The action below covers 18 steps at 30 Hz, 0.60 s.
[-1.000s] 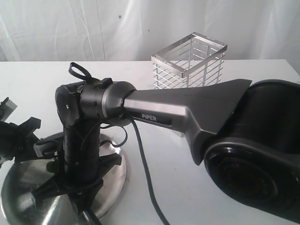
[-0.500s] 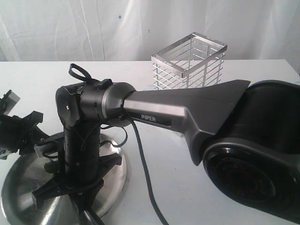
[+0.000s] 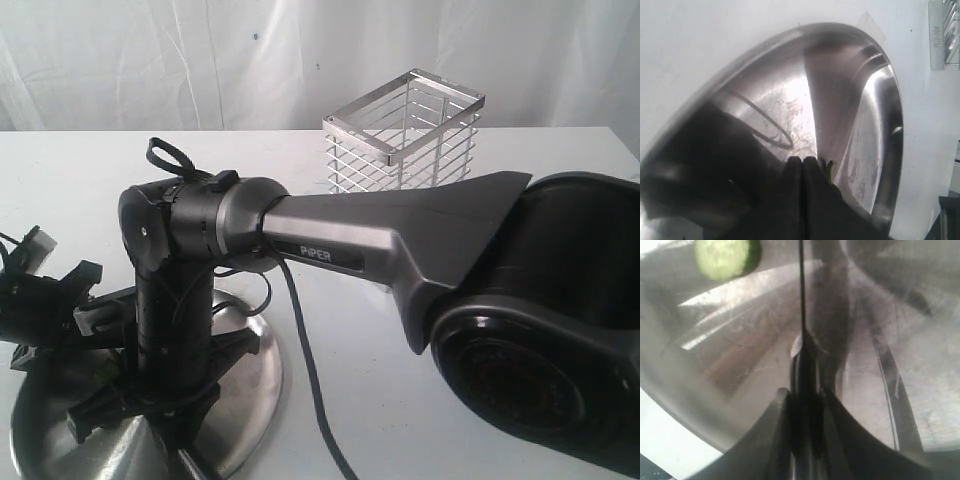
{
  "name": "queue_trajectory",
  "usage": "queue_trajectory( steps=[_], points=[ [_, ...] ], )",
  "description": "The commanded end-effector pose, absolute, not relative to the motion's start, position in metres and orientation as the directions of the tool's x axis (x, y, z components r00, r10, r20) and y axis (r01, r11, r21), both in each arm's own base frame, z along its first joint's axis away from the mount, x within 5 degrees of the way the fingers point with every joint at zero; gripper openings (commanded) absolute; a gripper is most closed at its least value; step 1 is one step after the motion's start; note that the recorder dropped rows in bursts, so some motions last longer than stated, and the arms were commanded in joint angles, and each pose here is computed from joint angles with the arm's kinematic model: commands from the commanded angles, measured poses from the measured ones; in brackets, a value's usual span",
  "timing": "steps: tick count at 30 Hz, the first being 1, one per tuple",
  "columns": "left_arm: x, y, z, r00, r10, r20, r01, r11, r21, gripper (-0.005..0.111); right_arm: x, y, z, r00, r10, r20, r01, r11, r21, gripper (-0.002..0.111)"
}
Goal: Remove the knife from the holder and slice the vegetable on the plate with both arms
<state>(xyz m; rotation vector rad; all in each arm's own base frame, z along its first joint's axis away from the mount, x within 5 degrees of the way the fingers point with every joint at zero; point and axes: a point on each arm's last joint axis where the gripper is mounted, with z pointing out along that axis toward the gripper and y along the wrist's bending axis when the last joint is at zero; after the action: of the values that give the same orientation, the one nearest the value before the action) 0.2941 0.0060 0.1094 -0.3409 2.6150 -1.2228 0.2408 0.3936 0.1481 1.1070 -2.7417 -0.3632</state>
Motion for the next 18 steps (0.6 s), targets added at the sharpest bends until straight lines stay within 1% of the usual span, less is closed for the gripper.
queue_trajectory(
  steps=[1,8,18],
  points=[
    [0.292,0.002,0.102,-0.947,-0.313,-0.07,-0.138,0.595,-0.791,0.0,0.242,0.394,0.156,-0.725,-0.687,0.046,-0.647,0.703,0.294,0.0],
    [0.307,-0.001,0.12,-0.94,-0.313,-0.138,-0.04,0.5,-0.865,0.0,0.242,0.392,0.172,-0.731,-0.682,0.012,-0.651,0.703,0.286,0.0],
    [0.325,-0.002,0.144,-0.937,-0.295,-0.186,0.051,0.41,-0.911,0.0,0.244,0.391,0.157,-0.754,-0.655,0.047,-0.627,0.74,0.245,0.0]
  ],
)
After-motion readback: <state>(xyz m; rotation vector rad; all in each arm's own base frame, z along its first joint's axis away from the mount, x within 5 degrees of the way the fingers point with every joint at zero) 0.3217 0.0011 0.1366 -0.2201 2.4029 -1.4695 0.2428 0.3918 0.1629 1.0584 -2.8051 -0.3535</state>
